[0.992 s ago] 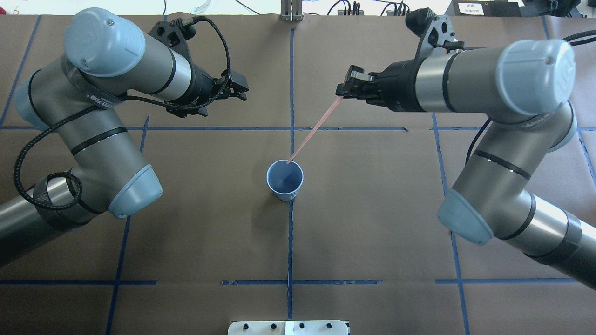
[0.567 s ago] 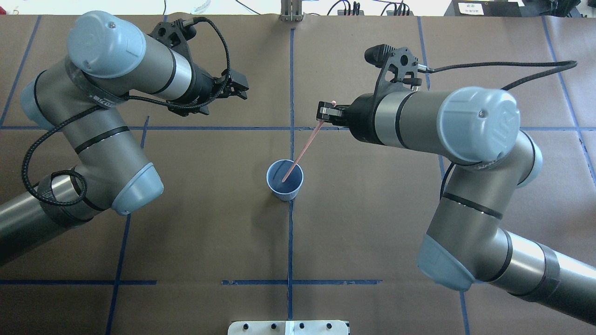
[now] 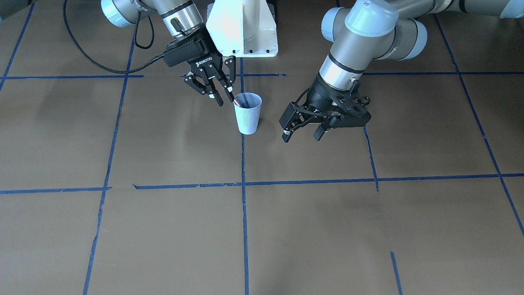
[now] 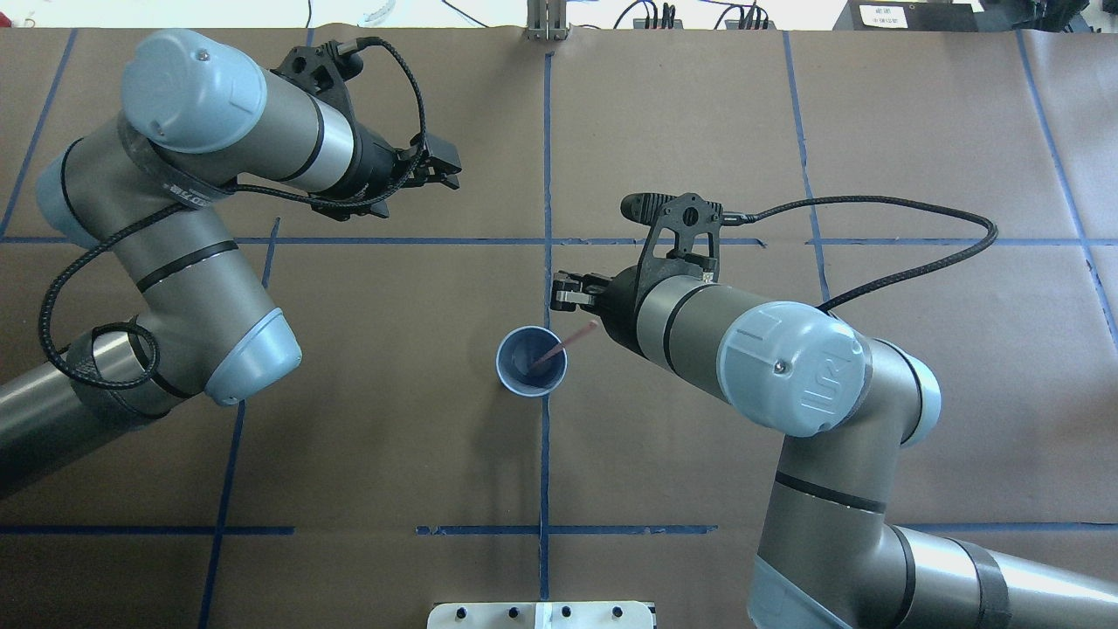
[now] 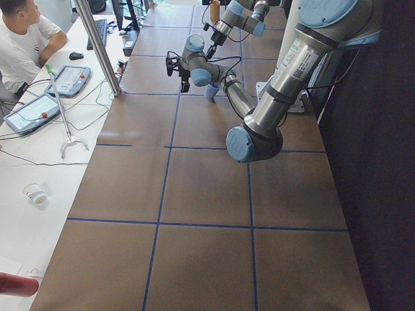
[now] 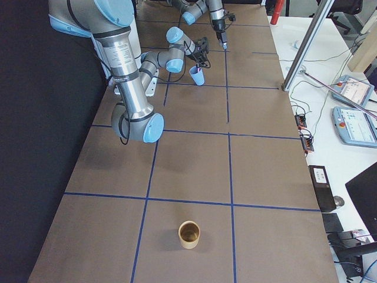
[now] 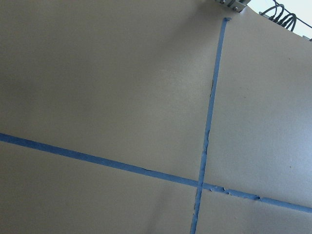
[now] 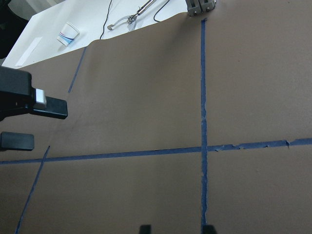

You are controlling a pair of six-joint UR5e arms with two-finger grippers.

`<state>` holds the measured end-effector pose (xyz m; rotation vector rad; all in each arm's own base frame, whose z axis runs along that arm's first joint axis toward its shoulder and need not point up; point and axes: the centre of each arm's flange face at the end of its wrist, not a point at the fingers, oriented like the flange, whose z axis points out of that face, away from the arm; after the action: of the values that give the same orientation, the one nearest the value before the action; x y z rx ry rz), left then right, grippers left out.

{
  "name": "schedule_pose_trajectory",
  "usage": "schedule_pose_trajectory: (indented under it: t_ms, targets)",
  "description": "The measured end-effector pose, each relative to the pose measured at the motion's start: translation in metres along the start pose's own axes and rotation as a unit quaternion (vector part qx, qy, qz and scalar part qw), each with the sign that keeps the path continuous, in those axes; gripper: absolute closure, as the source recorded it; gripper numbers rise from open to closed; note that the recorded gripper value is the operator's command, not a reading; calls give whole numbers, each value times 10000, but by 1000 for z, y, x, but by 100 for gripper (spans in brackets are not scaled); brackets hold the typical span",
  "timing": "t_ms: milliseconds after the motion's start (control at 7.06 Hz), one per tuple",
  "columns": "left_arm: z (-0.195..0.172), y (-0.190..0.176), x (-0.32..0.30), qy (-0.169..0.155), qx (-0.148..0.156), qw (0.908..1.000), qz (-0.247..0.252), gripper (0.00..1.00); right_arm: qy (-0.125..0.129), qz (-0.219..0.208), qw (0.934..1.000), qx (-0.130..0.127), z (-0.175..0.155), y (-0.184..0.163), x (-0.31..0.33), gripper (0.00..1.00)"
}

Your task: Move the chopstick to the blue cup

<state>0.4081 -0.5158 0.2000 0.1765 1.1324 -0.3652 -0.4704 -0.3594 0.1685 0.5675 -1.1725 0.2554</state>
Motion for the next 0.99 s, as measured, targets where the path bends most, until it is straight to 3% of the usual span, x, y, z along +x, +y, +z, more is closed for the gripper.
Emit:
schedule_pose_trajectory:
  t_ms: [425,708,992]
  targets:
    - [-4,-22,-29,-163,35,9986,497,1,-24,14,10000,16,-26,-28,24,0]
    - [-18,-52,-90,-354,-293,9943,960,1,312,-106,9988,-362,-59,-85,113,0]
    - [-52,-96,-186,-566,-613,9848,1525,1,838,-521,9909,-912,-108,-158,246,0]
